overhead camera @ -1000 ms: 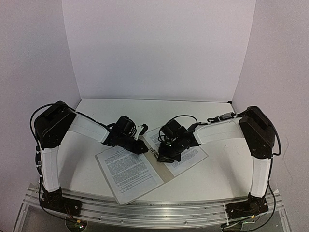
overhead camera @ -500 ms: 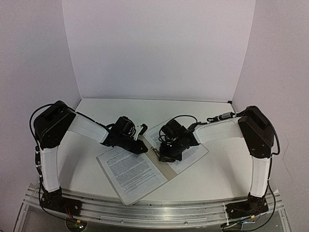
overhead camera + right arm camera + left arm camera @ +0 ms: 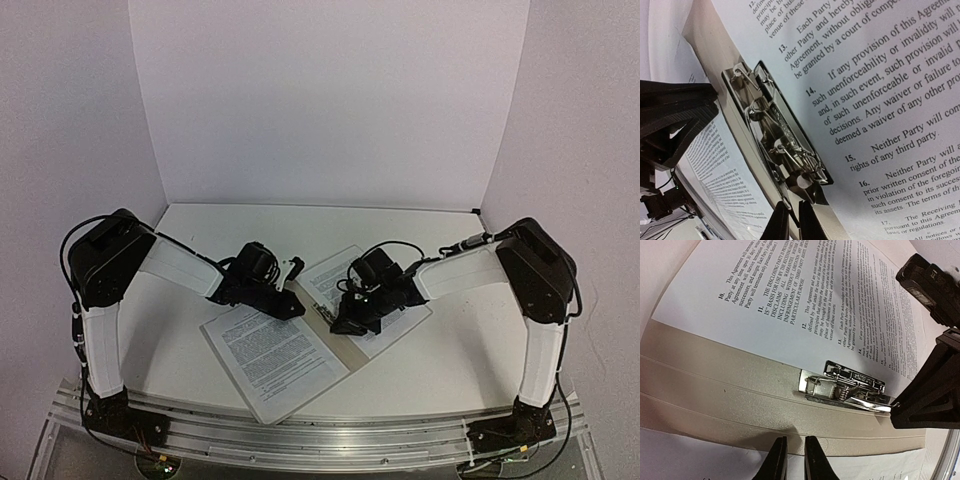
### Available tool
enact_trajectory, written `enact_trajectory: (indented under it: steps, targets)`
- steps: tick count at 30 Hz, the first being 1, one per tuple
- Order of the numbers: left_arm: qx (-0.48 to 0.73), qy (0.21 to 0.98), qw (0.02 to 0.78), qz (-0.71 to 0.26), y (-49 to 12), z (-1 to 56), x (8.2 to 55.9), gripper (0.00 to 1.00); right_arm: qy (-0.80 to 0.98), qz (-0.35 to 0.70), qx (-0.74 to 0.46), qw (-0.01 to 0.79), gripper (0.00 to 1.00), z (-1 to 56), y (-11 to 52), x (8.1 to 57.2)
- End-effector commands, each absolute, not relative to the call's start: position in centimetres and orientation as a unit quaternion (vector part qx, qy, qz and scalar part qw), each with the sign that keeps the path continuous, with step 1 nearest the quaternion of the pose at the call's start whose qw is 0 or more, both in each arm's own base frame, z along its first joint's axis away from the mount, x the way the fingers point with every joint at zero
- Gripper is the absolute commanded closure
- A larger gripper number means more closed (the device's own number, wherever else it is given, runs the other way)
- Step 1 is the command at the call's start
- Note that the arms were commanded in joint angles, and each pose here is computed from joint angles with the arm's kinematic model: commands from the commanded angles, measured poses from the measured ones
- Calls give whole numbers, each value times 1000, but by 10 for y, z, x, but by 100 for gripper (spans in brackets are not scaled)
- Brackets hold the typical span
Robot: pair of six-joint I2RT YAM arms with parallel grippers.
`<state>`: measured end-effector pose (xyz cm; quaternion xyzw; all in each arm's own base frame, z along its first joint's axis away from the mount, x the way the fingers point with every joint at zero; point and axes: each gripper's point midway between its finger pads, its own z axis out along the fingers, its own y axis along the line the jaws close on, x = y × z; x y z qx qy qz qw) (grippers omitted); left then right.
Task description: Put the files into the folder
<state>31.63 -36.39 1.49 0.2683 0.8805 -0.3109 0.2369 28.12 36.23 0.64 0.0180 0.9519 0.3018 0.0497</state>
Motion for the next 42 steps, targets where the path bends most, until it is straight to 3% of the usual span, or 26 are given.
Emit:
enact_trajectory:
  steps: [1, 7, 12, 19, 22, 25, 42]
  targets:
    - [253, 930, 134, -231, -315, -46, 280, 86, 971, 220, 86, -33, 97, -57, 302, 251]
    - [251, 930, 133, -233, -316, -46, 281, 86, 954, 265, 128, -54, 100, -58, 290, 245]
    - [250, 930, 135, -234, -316, -46, 282, 86, 947, 278, 146, -68, 89, -61, 291, 245]
    - [246, 931, 133, -235, -314, -46, 283, 86, 939, 285, 179, -77, 83, -64, 284, 242]
    - [247, 931, 133, -234, -313, -46, 284, 87, 929, 299, 199, -84, 88, -64, 283, 242]
    - [244, 931, 134, -237, -314, -45, 285, 86, 925, 297, 214, -105, 100, -75, 282, 237]
    - [246, 927, 142, -245, -319, -36, 291, 87, 906, 285, 276, -149, 100, -103, 264, 224]
